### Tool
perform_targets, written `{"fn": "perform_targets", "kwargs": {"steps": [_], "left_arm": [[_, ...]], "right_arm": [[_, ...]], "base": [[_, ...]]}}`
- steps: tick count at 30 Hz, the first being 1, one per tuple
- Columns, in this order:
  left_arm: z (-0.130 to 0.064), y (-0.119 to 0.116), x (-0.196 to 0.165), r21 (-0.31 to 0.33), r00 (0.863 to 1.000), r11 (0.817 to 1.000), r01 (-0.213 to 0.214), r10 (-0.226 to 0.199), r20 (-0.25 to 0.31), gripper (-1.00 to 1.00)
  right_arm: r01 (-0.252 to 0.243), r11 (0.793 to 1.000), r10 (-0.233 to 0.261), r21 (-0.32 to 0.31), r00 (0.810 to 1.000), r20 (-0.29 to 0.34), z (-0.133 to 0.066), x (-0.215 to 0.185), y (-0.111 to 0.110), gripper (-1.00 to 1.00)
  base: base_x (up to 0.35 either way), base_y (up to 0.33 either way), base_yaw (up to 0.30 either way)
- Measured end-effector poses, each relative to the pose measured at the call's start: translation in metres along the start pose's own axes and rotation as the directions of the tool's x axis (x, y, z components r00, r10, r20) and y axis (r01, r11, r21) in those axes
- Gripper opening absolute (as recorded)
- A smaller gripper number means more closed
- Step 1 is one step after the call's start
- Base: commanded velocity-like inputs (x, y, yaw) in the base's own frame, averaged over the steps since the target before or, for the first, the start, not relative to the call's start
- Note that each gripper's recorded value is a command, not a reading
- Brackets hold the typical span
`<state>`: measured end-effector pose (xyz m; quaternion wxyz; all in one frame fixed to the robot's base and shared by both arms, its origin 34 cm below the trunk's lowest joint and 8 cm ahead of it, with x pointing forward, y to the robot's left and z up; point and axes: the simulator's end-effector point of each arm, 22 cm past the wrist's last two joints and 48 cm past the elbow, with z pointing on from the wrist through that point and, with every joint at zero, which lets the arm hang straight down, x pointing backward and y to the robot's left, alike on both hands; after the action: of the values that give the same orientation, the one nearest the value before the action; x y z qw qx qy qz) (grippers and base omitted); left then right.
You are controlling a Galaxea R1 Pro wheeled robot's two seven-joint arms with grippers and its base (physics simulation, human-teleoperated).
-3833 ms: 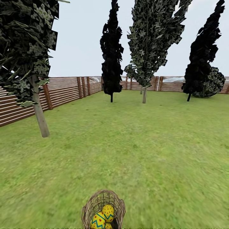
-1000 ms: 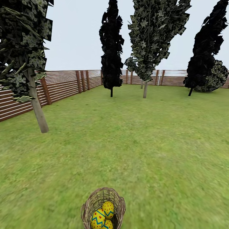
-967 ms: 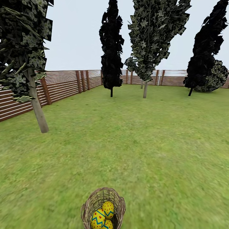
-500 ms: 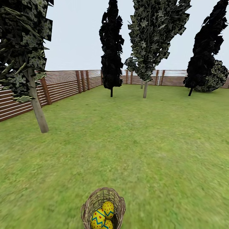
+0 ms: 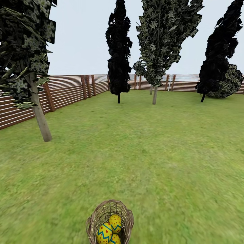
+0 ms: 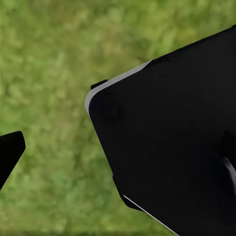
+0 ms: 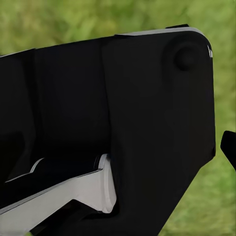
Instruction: Take the three Easter eggs out of the wicker basket on the lawn in the garden, then place them on the lawn next to a single tree (choose any tree) so that all three eggs are next to the same tree and none are left in the basket.
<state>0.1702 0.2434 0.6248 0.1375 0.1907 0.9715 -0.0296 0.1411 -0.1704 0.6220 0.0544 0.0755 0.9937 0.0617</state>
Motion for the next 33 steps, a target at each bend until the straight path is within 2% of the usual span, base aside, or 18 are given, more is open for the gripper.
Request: {"fn": "perform_targets", "kwargs": {"steps": [33], "left_arm": [[0.0005, 0.0009, -0.0021, -0.001, 1.0, 1.0, 0.0, 0.0, 0.002, 1.0]], "right_arm": [[-0.001, 1.0, 0.001, 0.0, 1.0, 0.0, 0.0, -0.0001, 0.0, 1.0]], "base": [[0.0, 0.0, 0.0]]}}
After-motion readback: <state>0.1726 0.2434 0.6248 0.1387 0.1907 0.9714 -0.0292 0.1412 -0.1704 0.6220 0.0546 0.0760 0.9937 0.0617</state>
